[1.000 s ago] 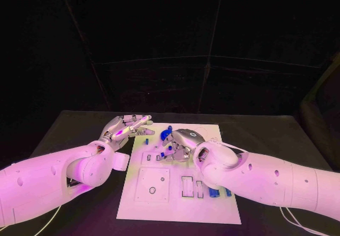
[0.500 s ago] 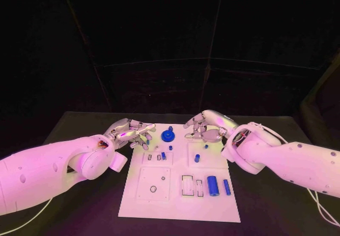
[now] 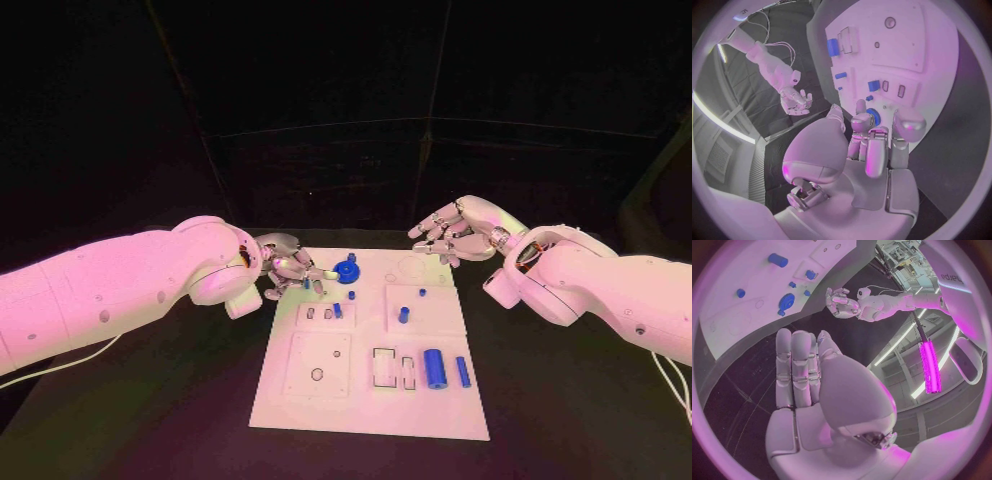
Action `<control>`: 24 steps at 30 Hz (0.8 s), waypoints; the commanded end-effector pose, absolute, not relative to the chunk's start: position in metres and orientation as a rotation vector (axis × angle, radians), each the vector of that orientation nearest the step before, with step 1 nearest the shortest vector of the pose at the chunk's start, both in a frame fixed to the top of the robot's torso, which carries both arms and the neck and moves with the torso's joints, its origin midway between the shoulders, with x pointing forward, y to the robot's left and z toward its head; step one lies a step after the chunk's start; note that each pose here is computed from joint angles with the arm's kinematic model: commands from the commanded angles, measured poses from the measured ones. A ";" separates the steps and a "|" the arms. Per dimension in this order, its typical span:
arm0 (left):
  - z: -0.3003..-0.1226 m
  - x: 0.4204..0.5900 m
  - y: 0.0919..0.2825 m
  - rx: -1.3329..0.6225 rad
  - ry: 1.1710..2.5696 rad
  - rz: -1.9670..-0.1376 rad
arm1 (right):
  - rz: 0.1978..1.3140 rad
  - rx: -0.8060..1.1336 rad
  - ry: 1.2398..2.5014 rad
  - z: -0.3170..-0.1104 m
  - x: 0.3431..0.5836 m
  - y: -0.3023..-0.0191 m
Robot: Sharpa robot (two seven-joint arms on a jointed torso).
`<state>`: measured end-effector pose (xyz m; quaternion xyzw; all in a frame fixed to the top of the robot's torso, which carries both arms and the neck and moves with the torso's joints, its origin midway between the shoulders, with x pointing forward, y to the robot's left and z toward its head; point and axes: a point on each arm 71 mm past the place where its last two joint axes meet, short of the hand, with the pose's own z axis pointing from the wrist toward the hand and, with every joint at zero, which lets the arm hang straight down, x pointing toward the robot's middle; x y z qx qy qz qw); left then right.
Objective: Assemble the parts on the task board
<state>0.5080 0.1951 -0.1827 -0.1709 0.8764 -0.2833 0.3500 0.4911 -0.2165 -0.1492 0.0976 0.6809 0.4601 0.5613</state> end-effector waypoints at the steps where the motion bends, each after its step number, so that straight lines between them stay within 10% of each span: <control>1: -0.187 0.512 0.194 -0.319 2.383 -0.478 | 1.120 0.216 1.606 -0.147 0.492 -0.214; 24: -0.194 0.532 0.143 -0.229 2.444 -0.382 | 1.088 0.192 1.641 -0.148 0.492 -0.202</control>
